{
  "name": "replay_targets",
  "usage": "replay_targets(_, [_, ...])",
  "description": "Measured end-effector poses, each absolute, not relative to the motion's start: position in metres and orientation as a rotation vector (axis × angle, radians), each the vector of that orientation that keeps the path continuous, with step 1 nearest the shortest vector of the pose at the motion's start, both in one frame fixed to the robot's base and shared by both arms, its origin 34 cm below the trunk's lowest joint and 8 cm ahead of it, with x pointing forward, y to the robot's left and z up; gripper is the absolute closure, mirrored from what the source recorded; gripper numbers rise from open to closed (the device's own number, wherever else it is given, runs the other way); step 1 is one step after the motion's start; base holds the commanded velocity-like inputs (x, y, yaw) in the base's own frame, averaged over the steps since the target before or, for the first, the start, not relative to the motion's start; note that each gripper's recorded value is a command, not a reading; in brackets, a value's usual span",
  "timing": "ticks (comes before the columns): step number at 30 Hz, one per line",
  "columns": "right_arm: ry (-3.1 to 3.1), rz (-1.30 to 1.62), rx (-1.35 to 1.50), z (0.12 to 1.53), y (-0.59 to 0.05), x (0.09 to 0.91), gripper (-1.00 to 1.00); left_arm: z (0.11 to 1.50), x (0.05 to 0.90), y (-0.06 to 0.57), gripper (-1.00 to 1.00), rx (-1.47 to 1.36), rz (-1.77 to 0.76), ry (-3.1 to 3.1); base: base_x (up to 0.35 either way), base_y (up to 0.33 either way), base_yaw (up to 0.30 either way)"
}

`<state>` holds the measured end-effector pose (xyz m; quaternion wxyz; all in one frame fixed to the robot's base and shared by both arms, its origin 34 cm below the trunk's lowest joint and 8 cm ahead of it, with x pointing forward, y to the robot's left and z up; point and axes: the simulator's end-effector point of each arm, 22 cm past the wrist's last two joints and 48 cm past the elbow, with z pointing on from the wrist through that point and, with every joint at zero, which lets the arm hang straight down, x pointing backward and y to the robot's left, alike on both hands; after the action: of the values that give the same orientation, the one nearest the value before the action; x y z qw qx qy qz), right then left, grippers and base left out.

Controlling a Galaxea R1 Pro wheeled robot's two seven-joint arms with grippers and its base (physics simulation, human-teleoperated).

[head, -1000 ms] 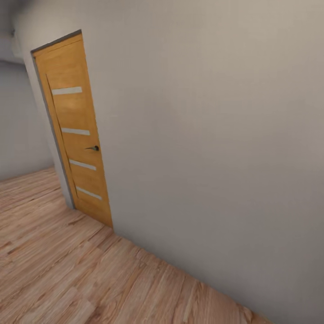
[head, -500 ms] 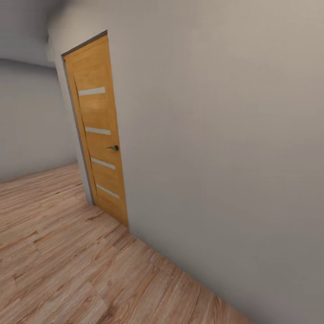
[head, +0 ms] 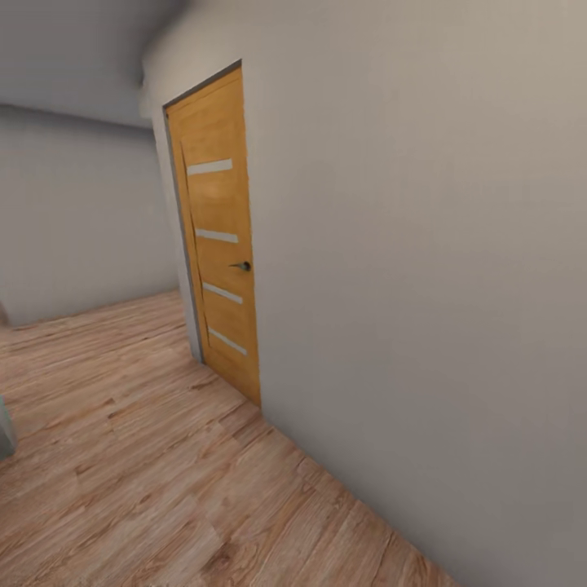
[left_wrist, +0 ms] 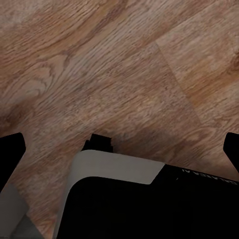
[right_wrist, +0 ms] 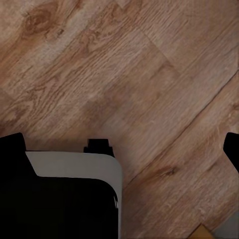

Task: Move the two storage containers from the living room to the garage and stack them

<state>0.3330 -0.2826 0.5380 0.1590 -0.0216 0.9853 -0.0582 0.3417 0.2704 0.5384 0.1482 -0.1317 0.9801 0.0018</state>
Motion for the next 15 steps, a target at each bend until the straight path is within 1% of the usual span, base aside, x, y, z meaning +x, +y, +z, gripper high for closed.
replay_targets(11, [2.816, -0.164, -0.059, 0.5380, -0.2814, 0.3332, -1.00, 0.5384, 0.3416, 0.2710, -1.00, -0.376, 0.007, 2.819, 0.000, 0.000, 0.265])
replay_targets(13, [2.816, -0.165, -0.057, 0.5380, -0.2818, 0.3330, -1.00, 0.5383, 0.3416, 0.2709, -1.00, -0.374, 0.007, 2.820, 0.000, 0.000, 0.158])
replay_targets(15, [2.816, -0.163, -0.056, 0.5380, -0.2824, 0.3330, -1.00, 0.5383, 0.3416, 0.2706, -1.00, -0.375, 0.006, 2.820, 0.000, 0.000, 0.065])
